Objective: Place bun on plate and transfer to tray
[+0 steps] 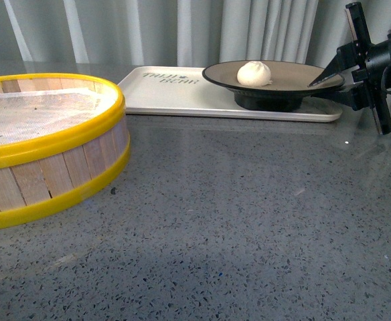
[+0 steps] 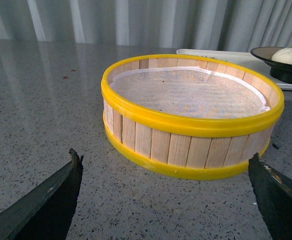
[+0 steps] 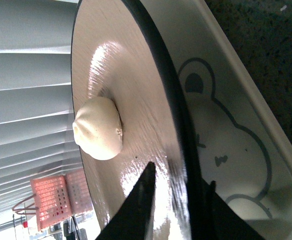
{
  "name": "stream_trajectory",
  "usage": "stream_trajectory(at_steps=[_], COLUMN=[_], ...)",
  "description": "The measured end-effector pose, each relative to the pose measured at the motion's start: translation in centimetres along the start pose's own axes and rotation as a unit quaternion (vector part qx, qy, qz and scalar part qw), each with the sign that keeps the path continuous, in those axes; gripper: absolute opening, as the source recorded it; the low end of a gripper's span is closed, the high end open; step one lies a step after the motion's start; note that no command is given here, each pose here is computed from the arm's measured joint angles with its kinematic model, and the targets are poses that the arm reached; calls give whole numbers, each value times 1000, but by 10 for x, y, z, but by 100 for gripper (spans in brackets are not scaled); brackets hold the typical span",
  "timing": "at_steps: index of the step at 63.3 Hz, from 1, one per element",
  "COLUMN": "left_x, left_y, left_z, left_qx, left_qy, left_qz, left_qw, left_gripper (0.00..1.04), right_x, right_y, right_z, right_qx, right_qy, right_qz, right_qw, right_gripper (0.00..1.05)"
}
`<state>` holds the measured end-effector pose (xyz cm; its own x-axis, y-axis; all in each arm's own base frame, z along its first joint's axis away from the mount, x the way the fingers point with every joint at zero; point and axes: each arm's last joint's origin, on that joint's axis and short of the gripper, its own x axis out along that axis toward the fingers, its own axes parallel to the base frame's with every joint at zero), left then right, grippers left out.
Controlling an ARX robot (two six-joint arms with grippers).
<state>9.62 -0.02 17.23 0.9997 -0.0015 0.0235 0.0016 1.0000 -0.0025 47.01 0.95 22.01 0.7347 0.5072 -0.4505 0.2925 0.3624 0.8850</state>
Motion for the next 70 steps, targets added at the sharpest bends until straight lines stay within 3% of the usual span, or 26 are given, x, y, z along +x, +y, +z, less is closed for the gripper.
stream_trajectory(at_steps=[17,25,45,58,65,70], left_x=[0,0,0,0,0,0], left_y=[0,0,0,0,0,0], left_z=[0,0,0,0,0,0], left_qx=[0,0,0,0,0,0], left_qy=[0,0,0,0,0,0], left_qz=[0,0,0,0,0,0], left_qw=[1000,1000,1000,1000,1000,1000], left_gripper=[98,98,98,98,98,98], right_x=[-11,-13,-67,-128,-175,-210], right_y=[11,10,11,-18,-40,-51], right_z=[16,19,17,25,28,22], right_qx=[-2,8,18,-17,-97,-179], right_qy=[-18,-22,-54,-153,-267,-353], right_qz=[14,15,45,10,-45,-98], right_qw=[1000,1000,997,988,958,913], right_gripper=[79,98,96,96,96,96])
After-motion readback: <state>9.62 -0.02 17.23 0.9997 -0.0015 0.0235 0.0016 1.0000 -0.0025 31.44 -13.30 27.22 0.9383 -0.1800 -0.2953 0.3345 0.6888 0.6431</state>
